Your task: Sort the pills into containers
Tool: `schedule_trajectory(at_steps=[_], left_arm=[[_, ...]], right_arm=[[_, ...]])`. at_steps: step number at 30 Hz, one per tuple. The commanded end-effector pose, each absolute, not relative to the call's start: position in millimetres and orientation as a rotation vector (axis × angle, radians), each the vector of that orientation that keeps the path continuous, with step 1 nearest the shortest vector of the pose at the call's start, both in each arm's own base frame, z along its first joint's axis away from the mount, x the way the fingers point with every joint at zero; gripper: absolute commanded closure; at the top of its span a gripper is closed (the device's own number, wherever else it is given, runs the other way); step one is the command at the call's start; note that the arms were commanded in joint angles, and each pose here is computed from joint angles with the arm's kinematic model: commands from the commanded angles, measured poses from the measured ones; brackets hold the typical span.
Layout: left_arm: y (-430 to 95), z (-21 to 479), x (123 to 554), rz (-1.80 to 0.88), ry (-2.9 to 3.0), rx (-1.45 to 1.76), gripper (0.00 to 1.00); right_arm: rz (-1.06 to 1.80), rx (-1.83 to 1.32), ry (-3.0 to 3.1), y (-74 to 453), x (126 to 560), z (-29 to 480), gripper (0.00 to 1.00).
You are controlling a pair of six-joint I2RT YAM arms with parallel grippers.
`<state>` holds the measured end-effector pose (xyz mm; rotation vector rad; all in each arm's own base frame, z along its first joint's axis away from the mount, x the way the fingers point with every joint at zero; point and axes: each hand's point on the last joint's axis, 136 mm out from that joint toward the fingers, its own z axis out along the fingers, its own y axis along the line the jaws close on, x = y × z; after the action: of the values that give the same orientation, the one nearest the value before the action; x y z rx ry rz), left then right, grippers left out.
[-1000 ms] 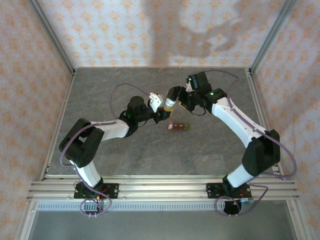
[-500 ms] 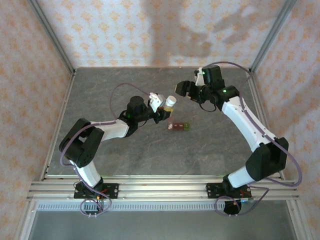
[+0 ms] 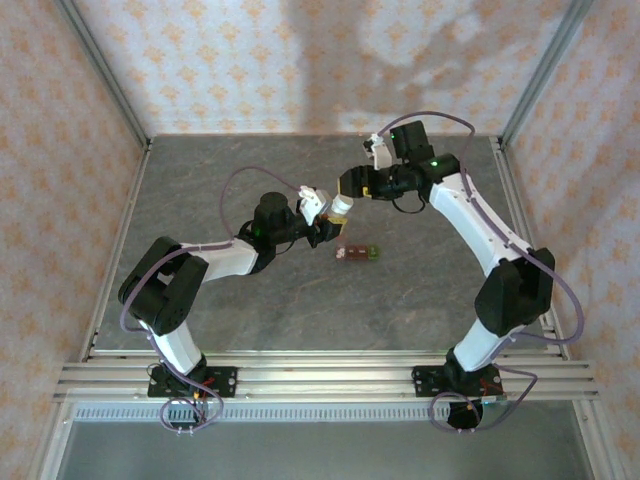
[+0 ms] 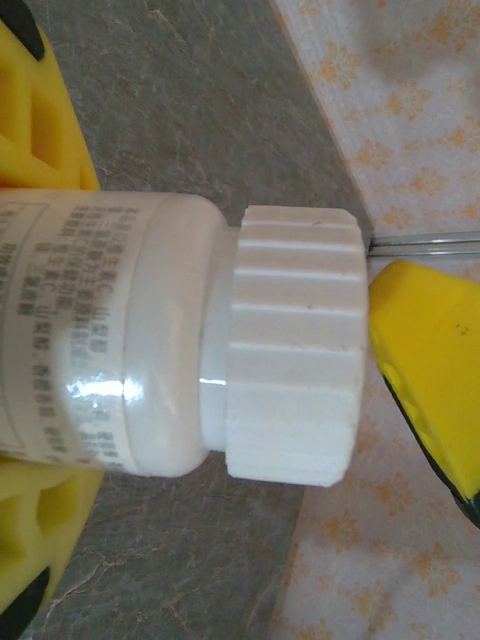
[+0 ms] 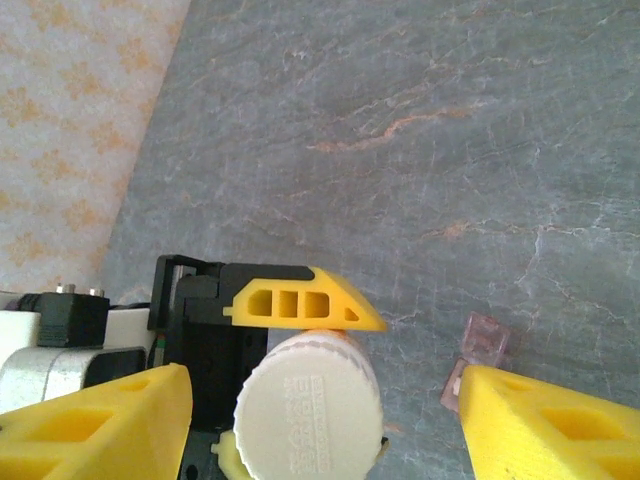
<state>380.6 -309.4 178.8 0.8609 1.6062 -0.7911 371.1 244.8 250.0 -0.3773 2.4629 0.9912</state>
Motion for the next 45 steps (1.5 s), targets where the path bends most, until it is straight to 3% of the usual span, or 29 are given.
schedule_trajectory(at_steps=[1,6,12,16,19,23,27,35,45], left_arm=[[-315.4,210.9,381.3,-0.803,1.511,0.863,1.0],[-315.4,211.3,381.5,-0.802,1.511,0.863,1.0],[-315.4,210.6,381.3,-0.802,1.514,0.864,1.0],[-314.9,211.4,381.6,-0.796,1.512,0.864,1.0],[-315.0,212.0,381.8,-0.797,1.511,0.863,1.0],[-314.9,213.3,382.2,-0.796,1.509,0.861,1.0],[-314.8,212.7,381.8,-0.796,1.51,0.862,1.0],[-313.5,209.8,381.9,-0.787,1.521,0.863,1.0],[-314.1,211.9,383.5,-0.789,1.515,0.86,1.0]], right_arm=[[1.008,-0.448,2.469,250.8,364.5,251.1,0.3],[1.013,-0.451,2.488,253.7,362.9,240.7,0.32],[1.032,-0.429,2.52,255.5,361.4,229.1,0.5],[1.034,-0.398,2.548,256.6,357.0,219.0,0.52],[1.014,-0.328,2.572,256.9,356.1,210.3,0.54],[0.969,-0.185,2.592,258.4,357.3,200.1,0.64],[0.957,-0.035,2.574,261.9,359.7,198.3,0.66],[1.018,0.191,2.51,266.1,367.5,204.5,0.62],[0.954,0.162,2.446,244.7,370.7,246.9,0.4]])
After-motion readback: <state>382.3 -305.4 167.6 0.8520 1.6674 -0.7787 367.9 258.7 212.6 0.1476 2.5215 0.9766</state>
